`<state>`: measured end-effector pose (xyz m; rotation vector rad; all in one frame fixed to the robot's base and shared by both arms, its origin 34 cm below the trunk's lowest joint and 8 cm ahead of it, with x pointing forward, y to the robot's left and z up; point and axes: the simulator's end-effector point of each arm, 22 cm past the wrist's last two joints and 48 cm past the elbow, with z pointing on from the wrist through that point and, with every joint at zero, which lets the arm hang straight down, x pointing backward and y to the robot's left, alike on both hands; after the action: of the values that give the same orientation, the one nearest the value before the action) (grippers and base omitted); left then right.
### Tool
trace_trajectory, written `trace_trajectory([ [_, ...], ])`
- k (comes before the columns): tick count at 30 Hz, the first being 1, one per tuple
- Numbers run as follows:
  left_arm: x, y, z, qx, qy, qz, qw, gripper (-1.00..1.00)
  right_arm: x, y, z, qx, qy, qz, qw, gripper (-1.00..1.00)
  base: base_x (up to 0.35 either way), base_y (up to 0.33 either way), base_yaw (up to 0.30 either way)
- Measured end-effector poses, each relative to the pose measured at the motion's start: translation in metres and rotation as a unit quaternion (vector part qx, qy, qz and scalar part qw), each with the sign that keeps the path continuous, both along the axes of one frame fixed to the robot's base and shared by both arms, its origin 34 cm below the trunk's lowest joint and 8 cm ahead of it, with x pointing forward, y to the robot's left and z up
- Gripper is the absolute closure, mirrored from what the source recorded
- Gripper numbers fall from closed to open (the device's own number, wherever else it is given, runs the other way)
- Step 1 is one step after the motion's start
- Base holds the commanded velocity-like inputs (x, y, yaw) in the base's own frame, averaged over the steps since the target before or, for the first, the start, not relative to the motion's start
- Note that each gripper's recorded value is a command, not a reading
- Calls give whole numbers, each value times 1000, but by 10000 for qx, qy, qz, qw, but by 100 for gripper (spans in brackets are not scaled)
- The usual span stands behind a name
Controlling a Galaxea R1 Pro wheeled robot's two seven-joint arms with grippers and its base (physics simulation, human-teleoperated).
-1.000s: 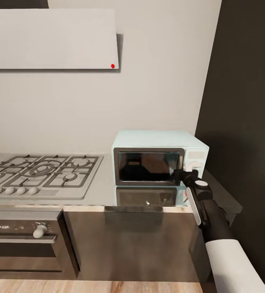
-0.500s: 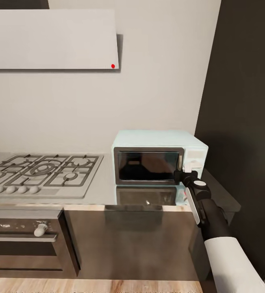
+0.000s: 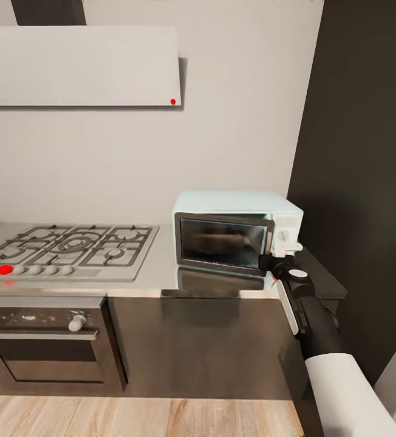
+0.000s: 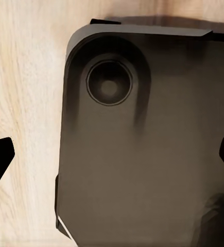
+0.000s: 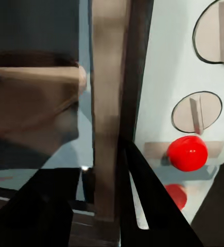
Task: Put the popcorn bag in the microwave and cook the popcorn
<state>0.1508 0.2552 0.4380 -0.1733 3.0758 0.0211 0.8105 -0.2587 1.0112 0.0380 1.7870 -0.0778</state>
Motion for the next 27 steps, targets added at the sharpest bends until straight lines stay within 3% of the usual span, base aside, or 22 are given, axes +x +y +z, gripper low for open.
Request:
trace_trajectory([
  [6, 0, 0, 0, -2, 2, 1, 10000, -100, -1, -11, 0, -206, 20, -139, 9997, 100, -157, 137, 0],
  [27, 0, 0, 0, 1, -3, -7, 10000, -100, -3, -35, 0, -87, 18, -431, 9990, 100, -122, 108, 0],
])
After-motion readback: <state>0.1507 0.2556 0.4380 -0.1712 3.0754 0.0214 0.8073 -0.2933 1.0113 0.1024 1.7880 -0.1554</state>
